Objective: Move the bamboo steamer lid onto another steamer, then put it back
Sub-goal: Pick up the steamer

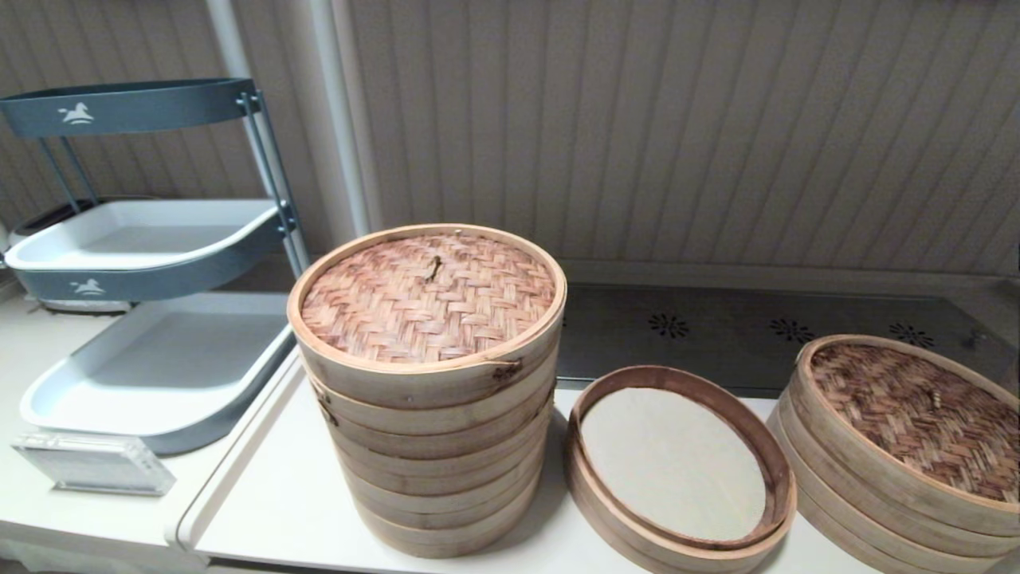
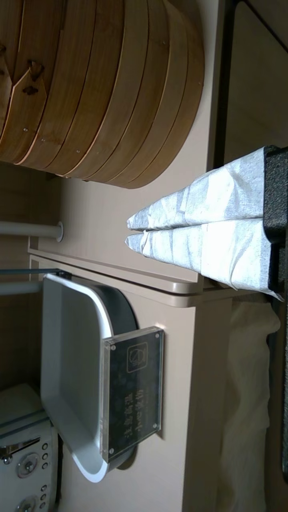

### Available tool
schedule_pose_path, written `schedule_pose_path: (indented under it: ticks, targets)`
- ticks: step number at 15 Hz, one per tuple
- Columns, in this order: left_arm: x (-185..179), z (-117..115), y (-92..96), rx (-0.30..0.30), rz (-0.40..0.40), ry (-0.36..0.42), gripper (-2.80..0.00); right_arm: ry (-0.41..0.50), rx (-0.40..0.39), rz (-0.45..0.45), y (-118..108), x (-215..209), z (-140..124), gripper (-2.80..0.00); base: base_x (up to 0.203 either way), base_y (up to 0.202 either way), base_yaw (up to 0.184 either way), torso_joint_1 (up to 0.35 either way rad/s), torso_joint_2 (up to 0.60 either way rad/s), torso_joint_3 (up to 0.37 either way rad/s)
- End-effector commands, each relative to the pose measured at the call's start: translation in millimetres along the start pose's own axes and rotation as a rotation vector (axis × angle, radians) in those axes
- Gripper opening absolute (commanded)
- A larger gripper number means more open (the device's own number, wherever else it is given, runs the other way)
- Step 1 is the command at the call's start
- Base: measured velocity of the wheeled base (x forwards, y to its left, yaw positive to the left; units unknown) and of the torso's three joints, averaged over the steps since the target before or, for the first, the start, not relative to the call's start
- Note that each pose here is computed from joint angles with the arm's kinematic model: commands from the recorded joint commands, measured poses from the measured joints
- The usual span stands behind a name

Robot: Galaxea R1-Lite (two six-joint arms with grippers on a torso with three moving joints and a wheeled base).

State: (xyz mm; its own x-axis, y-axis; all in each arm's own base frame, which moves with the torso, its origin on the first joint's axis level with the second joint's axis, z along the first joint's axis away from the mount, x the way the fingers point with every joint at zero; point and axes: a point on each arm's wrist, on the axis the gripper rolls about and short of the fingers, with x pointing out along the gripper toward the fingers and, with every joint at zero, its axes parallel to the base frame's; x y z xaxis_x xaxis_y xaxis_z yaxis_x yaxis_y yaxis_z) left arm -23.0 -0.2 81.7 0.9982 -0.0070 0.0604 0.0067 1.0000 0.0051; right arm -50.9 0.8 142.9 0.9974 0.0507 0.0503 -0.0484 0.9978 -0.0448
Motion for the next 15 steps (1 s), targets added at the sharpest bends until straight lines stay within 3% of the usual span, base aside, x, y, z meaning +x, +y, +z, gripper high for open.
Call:
schedule_pose_path:
  ticks: [1, 4, 7, 11, 15]
  targets:
    - [1.4, -6.9, 0.0, 0.000, 0.001, 0.022, -2.80, 0.064, 0.004, -0.002, -3.1, 18.1, 48.0, -2.80, 0.000, 0.000, 0.000, 0.000, 0.00, 0.000]
    - [1.4, -6.9, 0.0, 0.000, 0.000, 0.022, -2.80, 0.176, 0.024, -0.088, -10.2, 73.6, 110.0, -2.80, 0.000, 0.000, 0.000, 0.000, 0.00, 0.000]
    - [1.4, -6.9, 0.0, 0.000, 0.001, 0.022, -2.80, 0.288, 0.104, -0.242, -21.6, 153.3, 148.7, -2.80, 0.000, 0.000, 0.000, 0.000, 0.00, 0.000]
    - [1.3, -6.9, 0.0, 0.000, -0.001, 0.021, -2.80, 0.450, 0.181, -0.490, -64.3, 243.2, 140.3, -2.80, 0.000, 0.000, 0.000, 0.000, 0.00, 0.000]
    - [1.4, -6.9, 0.0, 0.000, 0.001, 0.022, -2.80, 0.578, 0.265, -0.579, -112.8, 280.0, 107.2, -2.80, 0.000, 0.000, 0.000, 0.000, 0.00, 0.000]
